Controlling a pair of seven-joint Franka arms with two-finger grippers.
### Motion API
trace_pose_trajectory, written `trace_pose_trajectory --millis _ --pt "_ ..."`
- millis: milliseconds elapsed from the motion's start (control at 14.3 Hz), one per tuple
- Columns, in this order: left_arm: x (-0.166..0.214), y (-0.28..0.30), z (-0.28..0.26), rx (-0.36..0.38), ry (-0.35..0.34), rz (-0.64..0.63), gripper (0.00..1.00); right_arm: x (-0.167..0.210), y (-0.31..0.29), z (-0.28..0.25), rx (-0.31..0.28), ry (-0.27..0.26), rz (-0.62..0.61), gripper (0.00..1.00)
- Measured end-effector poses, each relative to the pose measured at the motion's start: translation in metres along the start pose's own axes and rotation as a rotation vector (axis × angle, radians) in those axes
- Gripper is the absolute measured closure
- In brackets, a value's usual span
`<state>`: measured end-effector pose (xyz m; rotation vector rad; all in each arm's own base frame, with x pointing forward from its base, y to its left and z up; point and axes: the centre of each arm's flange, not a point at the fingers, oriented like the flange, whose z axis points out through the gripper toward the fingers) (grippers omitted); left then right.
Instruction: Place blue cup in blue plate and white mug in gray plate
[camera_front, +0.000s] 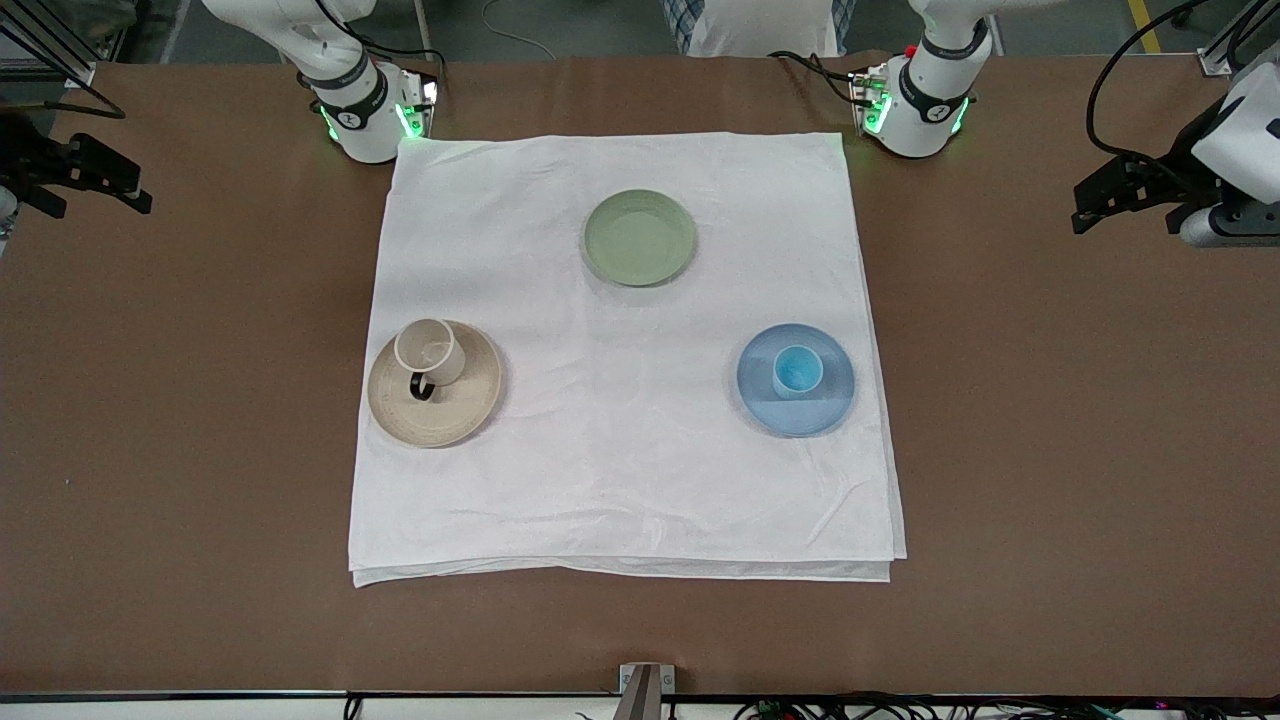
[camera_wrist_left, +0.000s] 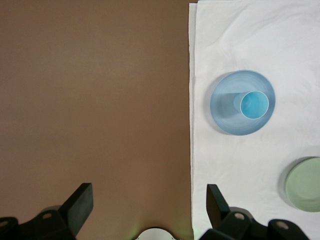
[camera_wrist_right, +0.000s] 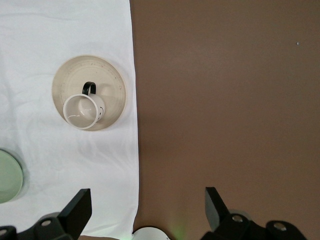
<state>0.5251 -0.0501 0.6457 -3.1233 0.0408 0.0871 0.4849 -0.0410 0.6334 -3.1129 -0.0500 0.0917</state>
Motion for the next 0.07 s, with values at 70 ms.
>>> trace_pose_trajectory --millis 70 --pt "0.0000 0.0000 0.0000 0.000 0.000 0.000 0.00 0.0000 -0.0001 0.0003 0.000 -0.001 0.000 0.00"
